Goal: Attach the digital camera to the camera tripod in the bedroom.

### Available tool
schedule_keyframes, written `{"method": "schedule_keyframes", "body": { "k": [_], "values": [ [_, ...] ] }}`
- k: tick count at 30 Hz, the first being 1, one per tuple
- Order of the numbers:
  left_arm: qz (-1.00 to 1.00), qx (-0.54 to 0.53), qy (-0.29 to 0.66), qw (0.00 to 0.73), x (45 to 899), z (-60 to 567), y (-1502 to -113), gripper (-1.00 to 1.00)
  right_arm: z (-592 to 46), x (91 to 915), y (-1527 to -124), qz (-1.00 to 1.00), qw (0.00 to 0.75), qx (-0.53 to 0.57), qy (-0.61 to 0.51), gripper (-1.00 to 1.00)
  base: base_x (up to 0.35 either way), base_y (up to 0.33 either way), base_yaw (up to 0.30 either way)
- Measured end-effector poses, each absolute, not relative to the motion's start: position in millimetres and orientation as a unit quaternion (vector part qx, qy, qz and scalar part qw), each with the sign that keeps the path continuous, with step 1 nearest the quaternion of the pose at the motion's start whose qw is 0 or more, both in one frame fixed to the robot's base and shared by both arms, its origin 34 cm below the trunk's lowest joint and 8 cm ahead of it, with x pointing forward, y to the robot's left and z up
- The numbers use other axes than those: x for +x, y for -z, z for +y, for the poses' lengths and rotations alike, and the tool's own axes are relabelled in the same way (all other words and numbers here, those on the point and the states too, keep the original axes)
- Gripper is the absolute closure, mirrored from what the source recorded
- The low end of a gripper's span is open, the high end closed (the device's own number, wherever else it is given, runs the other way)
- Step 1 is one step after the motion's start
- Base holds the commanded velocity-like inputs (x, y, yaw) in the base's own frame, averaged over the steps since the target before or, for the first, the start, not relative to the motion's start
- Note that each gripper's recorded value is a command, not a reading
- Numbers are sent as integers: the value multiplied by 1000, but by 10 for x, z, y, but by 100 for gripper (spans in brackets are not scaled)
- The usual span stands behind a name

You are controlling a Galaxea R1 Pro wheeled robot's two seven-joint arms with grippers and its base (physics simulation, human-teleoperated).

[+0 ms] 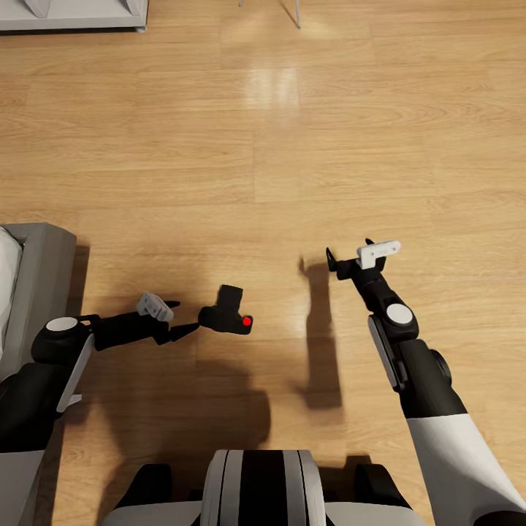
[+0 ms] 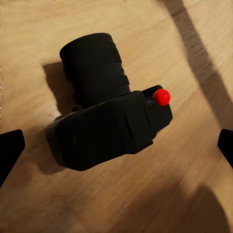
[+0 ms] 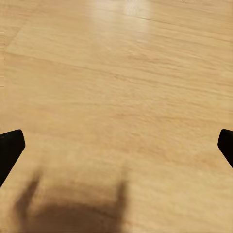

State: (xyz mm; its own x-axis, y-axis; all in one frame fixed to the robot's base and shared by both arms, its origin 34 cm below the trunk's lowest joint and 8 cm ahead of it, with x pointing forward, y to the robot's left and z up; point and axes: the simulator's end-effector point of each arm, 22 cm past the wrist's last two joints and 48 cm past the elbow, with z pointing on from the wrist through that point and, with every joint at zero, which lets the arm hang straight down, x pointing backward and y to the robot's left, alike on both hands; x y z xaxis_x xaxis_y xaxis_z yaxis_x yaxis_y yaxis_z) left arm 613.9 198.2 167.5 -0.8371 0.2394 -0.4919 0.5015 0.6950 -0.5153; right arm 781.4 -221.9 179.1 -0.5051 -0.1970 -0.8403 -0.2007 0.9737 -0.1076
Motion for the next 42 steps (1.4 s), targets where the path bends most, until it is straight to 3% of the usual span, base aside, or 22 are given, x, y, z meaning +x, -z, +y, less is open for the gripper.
{"method": "schedule_keyframes", "body": {
  "k": [42],
  "values": [
    [902, 208, 323, 196, 6216, 2130, -1546, -100, -1891, 7763, -1785, 864, 483, -140, -26, -100, 0, 0, 0]
  ]
}}
